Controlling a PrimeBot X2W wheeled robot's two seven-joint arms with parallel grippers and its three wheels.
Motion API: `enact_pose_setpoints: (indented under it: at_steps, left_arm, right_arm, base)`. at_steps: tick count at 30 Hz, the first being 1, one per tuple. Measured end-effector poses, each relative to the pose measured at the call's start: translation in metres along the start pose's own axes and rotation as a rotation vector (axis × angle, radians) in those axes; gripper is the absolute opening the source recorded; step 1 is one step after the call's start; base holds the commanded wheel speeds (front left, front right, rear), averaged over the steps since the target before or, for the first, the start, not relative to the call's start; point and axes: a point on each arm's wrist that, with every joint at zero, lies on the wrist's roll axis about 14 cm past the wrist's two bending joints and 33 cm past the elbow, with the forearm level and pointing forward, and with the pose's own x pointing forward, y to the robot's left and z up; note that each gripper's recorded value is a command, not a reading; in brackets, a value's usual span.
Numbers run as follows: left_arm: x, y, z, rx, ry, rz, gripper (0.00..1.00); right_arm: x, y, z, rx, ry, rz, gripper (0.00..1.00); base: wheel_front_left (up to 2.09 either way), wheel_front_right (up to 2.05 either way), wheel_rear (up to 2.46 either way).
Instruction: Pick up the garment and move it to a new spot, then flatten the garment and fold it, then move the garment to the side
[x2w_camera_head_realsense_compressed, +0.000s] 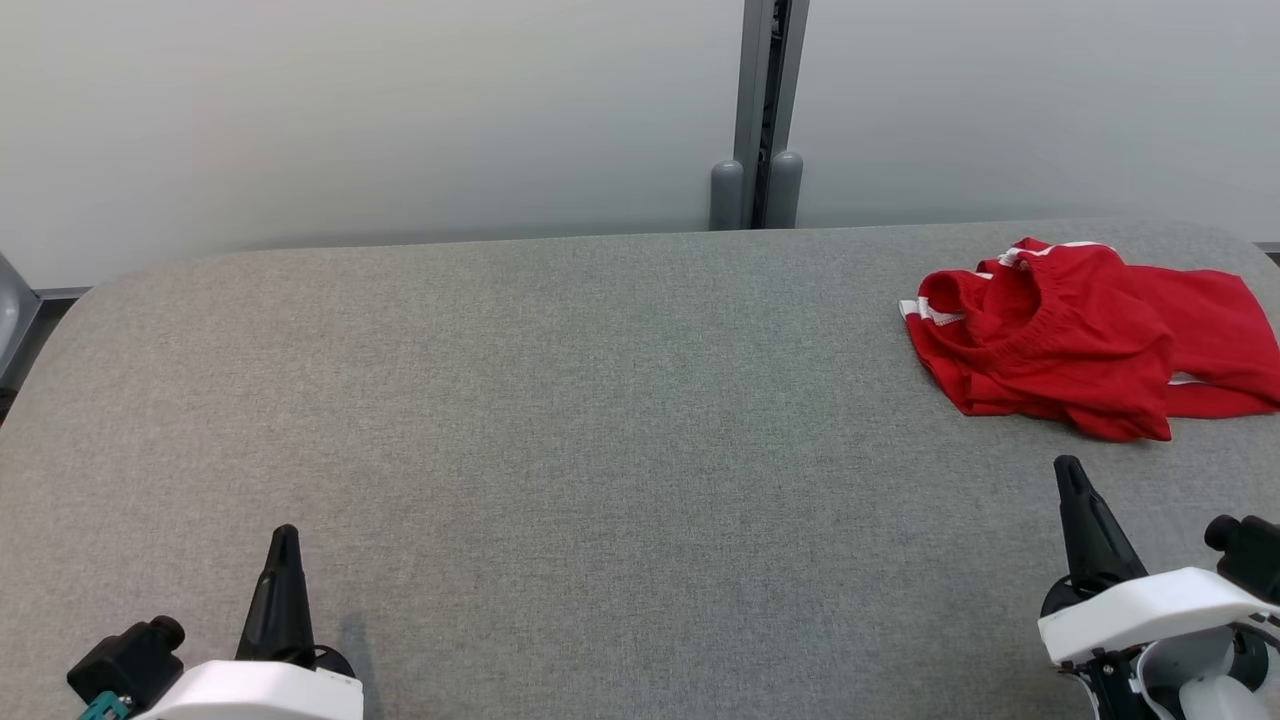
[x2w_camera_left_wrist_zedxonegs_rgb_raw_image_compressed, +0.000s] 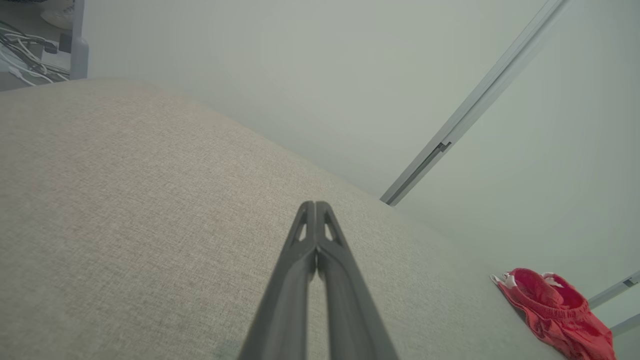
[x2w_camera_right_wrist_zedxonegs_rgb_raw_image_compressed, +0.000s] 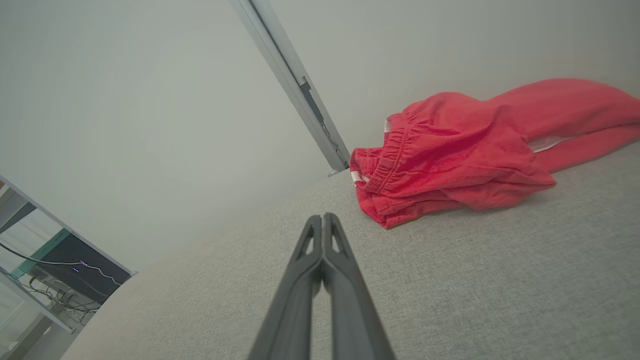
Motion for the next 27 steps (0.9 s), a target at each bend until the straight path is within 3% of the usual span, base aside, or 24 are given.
enact_pose_setpoints:
  at_steps: [27]
  left_arm:
    - [0.013, -0.005, 0.014, -0.339, -0.027, 0.007, 0.0]
  right_arm:
    - [0.02, -0.007, 0.007, 0.338, 0.032, -0.045, 0.0]
  base:
    - [0.0, 0.0, 0.0]
